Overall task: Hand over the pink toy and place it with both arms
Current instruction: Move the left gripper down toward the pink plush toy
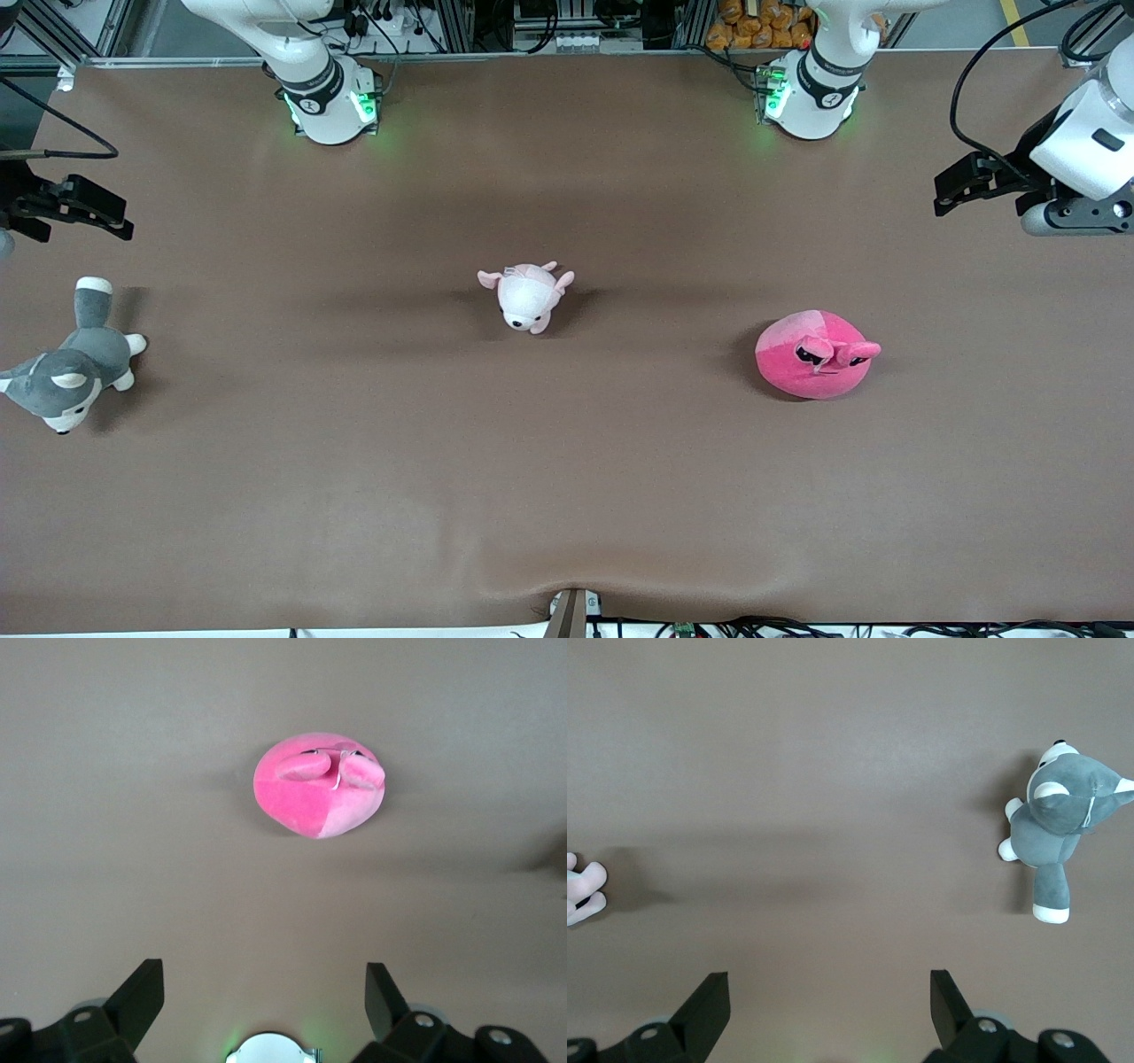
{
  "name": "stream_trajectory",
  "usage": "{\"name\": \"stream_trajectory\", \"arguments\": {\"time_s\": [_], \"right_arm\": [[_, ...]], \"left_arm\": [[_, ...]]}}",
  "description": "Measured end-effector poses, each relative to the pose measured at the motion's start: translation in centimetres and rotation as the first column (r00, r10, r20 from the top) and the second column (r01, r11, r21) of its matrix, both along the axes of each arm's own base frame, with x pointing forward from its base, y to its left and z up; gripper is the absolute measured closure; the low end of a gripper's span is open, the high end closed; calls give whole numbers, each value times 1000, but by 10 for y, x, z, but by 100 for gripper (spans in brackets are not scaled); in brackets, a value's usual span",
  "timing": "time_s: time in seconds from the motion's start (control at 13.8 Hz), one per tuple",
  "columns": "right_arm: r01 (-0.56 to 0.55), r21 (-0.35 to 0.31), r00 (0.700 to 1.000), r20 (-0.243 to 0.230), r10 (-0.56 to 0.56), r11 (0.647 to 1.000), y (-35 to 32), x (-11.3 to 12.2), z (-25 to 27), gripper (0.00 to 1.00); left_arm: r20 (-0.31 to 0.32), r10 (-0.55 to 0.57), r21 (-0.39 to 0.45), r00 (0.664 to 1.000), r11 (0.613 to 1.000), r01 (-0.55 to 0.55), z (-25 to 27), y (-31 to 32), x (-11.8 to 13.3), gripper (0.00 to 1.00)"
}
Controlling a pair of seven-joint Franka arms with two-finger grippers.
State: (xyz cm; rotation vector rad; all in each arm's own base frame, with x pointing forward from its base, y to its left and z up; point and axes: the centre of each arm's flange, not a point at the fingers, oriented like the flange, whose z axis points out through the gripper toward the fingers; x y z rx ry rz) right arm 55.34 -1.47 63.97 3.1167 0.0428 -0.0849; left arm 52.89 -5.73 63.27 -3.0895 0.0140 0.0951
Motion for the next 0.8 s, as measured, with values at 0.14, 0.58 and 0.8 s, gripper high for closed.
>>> {"name": "stream_trajectory", "arguments": {"time_s": [0.14,0.58,0.8], "right_arm": [[0,0,1000,0,0,1000,0,0,0,0],[-7,1,1000,1,7,1000,4,0,0,0],[-19,1,1000,3,19,1000,11,0,0,0]], "left_arm": [[-3,4,0,1000,1000,-4,1,2,0,0],[-11,18,-5,1000,1000,-18,-7,10,18,0],[-31,47,-4,998,999,-47,-19,14,28,0]]}}
